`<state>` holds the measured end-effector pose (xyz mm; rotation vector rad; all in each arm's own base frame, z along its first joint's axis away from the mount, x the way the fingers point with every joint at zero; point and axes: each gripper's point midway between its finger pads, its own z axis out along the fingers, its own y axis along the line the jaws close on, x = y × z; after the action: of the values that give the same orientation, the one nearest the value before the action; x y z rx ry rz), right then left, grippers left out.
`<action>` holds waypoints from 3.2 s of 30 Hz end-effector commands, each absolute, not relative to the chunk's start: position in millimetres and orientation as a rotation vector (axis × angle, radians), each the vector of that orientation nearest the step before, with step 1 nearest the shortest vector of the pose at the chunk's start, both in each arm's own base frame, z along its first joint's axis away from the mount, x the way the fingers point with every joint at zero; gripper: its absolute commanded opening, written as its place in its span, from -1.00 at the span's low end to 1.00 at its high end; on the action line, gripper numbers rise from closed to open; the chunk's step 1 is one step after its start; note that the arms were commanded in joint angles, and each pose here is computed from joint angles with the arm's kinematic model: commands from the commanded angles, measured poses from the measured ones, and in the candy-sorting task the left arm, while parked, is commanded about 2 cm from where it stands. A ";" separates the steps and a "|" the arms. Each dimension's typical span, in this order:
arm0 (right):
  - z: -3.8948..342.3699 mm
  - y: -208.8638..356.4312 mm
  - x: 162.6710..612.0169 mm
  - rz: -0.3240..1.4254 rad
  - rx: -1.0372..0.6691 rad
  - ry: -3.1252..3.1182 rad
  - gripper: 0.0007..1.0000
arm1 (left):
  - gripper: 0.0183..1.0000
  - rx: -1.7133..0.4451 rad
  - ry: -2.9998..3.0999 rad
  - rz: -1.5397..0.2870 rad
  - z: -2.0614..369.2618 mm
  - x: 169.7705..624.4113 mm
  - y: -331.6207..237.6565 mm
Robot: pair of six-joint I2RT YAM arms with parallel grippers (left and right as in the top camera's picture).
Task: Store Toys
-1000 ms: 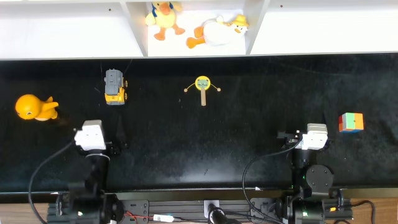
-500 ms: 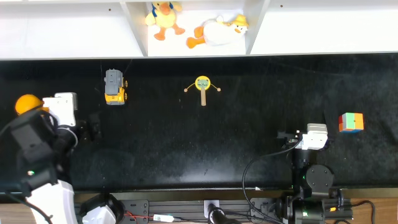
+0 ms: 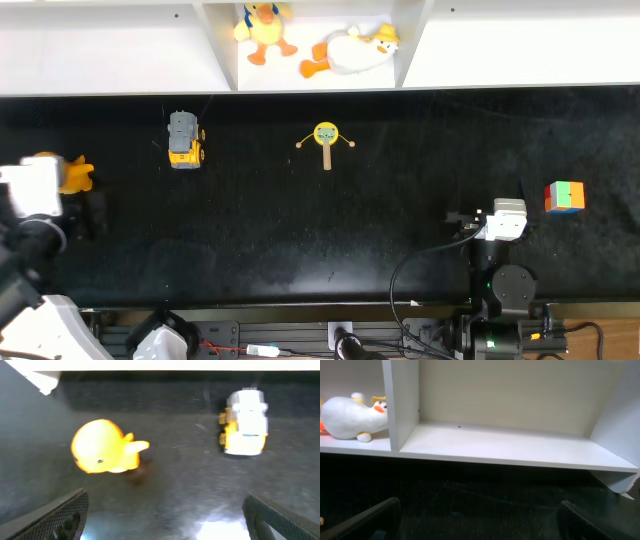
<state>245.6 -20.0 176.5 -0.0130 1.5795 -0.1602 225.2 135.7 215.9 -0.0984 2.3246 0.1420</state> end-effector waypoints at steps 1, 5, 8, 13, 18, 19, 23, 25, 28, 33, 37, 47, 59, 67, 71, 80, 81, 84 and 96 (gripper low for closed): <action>172.9 -19.6 246.0 -0.157 -0.016 1.580 0.99 | 0.99 -0.130 2.330 0.159 215.7 221.8 153.9; 172.9 -19.6 246.0 -0.157 -0.016 1.580 0.99 | 0.99 -0.205 2.324 0.172 213.4 214.5 170.4; 172.9 -19.6 246.0 -0.157 -0.016 1.580 0.99 | 0.99 -0.238 2.320 0.191 210.0 215.2 185.8; 172.9 -19.6 246.0 -0.157 -0.016 1.580 0.99 | 1.00 -0.231 2.321 0.184 194.0 234.4 211.4; 172.9 -19.6 246.0 -0.157 -0.016 1.580 0.99 | 1.00 -0.199 2.323 0.138 173.5 256.4 225.2; 172.9 -19.6 246.0 -0.157 -0.016 1.580 0.99 | 0.99 -0.191 2.327 0.123 168.6 260.8 225.7; 172.9 -19.6 246.0 -0.157 -0.016 1.580 0.99 | 1.00 -0.171 2.353 0.075 149.9 273.3 225.9; 172.9 -19.6 246.0 -0.157 -0.016 1.580 0.99 | 1.00 -0.160 2.355 0.069 144.8 278.4 227.1; 172.9 -19.6 246.0 -0.157 -0.016 1.580 0.99 | 1.00 -0.150 2.351 0.072 140.1 284.4 231.0; 172.9 -19.6 246.0 -0.157 -0.016 1.580 0.99 | 1.00 -0.157 2.361 0.078 133.6 285.7 235.7; 172.9 -19.6 246.0 -0.157 -0.016 1.580 0.99 | 0.44 -0.159 2.365 0.071 129.7 286.7 236.8; 172.9 -19.6 246.0 -0.157 -0.016 1.580 0.99 | -0.90 -0.232 2.362 0.037 132.1 287.0 237.2; 172.9 -19.6 246.0 -0.157 -0.016 1.580 0.99 | -0.93 -0.378 2.393 0.119 184.7 298.1 236.6; 172.9 -19.6 246.0 -0.157 -0.016 1.580 0.99 | -0.93 -0.240 2.285 0.063 210.7 357.4 191.0; 172.9 -19.6 246.0 -0.157 -0.016 1.580 0.99 | -0.93 -0.246 2.207 0.062 226.0 379.7 180.2; 172.9 -19.6 246.0 -0.157 -0.016 1.580 0.99 | -0.92 -0.290 2.080 0.058 251.1 400.0 180.5; 172.9 -19.6 246.0 -0.157 -0.016 1.580 0.99 | -0.90 -0.295 2.067 0.057 253.8 401.6 181.0; 172.9 -19.6 246.0 -0.157 -0.016 1.580 0.99 | -0.89 -0.302 2.040 0.058 259.3 404.4 182.7; 172.9 -19.6 246.0 -0.157 -0.016 1.580 0.99 | -0.87 -0.331 2.065 0.030 238.7 419.3 189.3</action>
<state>245.6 -20.0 176.4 -0.0136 1.5799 -0.1602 409.6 187.4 232.9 -0.3186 2.0829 0.0416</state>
